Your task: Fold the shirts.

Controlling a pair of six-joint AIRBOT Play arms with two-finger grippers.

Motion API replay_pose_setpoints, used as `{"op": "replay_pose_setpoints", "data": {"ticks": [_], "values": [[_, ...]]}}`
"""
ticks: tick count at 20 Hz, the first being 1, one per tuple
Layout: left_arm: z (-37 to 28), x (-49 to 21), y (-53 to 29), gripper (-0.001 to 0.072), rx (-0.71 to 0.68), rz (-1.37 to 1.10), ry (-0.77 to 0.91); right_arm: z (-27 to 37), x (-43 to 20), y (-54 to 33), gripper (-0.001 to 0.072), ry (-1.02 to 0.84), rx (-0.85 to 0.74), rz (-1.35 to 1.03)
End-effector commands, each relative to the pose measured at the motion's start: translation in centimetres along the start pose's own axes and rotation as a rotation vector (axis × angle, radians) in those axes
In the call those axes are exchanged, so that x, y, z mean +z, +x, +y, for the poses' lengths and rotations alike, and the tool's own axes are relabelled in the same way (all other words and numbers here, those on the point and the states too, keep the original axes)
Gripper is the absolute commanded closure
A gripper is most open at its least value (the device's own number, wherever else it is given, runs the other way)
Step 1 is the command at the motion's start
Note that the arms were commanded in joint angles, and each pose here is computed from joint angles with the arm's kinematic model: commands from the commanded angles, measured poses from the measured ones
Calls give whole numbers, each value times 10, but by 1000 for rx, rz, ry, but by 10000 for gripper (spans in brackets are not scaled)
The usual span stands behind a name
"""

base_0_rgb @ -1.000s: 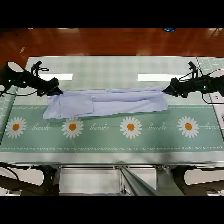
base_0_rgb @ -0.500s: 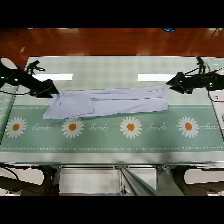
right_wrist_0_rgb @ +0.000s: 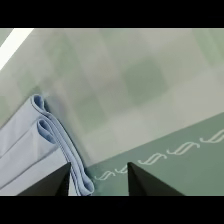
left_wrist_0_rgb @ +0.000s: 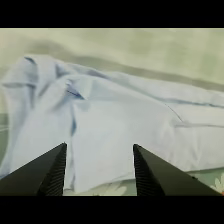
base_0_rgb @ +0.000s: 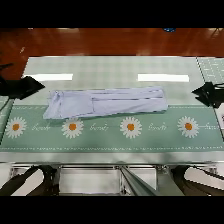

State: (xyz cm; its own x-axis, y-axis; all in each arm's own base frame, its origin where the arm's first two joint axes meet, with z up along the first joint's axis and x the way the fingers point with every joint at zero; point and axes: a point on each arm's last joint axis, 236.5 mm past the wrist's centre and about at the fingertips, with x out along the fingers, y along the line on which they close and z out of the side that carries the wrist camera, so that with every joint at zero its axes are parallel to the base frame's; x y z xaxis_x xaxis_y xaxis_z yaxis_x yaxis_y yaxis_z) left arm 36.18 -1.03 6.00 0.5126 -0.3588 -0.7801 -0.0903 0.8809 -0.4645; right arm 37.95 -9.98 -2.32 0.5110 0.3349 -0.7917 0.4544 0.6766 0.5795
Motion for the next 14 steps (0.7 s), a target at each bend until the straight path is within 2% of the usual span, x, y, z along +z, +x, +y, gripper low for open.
{"op": "replay_pose_setpoints", "data": {"ticks": [1,4,14], "values": [[-38,-50,9,201,-71,1,80,0,-32,37,302,58,79,79],[-60,-65,20,201,-103,32,136,13,-51,73,301,97,124,183],[-68,-64,25,202,-111,22,116,75,-80,136,301,-13,180,346]]}}
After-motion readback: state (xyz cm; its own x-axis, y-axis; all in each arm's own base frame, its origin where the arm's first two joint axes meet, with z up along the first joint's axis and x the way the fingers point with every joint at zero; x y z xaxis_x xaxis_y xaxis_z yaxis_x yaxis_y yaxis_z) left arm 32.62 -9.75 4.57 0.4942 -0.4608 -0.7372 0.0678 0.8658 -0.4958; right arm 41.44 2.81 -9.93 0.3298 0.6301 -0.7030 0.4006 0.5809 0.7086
